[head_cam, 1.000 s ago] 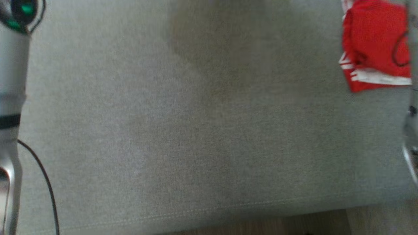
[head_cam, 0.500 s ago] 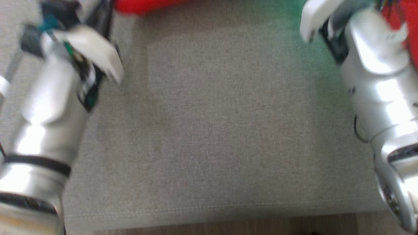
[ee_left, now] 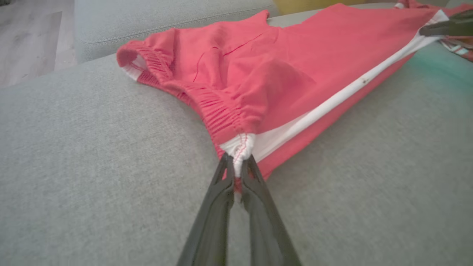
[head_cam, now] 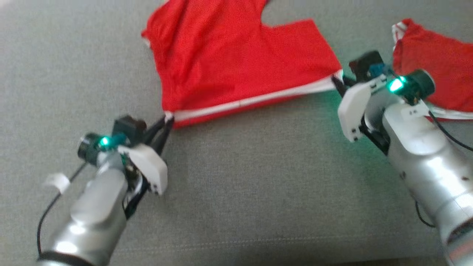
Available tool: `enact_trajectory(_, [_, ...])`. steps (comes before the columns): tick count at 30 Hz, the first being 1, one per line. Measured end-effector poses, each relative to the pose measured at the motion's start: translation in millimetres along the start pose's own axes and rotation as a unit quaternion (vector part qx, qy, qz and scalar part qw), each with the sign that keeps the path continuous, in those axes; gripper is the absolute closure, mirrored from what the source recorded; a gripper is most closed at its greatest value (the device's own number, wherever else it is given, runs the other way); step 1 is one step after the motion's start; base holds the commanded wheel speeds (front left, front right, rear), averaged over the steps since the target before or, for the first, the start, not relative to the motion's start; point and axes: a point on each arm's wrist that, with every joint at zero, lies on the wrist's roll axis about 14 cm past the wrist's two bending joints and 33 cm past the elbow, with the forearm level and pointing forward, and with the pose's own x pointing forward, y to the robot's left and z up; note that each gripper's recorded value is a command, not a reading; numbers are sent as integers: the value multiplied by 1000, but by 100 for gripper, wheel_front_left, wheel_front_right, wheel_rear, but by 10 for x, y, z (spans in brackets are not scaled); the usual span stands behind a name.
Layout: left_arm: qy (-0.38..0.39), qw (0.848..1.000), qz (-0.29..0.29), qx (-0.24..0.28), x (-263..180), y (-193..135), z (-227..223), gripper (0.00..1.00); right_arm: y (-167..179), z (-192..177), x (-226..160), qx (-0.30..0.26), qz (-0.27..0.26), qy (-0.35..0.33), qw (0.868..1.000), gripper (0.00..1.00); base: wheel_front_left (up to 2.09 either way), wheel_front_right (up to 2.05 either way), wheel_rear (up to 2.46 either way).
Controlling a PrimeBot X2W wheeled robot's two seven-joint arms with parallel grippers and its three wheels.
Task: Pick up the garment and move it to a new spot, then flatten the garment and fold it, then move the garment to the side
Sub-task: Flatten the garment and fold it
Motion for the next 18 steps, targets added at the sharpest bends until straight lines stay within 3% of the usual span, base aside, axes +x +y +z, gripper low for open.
enact_trajectory(9, [-12,999,-39,-7,-447,-538,-89,100,20,-493,-699,9,36,73,997,100,0,0,0])
enact_trajectory(18, [13,995,-83,-56,-977,-1067,-326,100,160,-873,-1545,43,94,148,984,100,0,0,0])
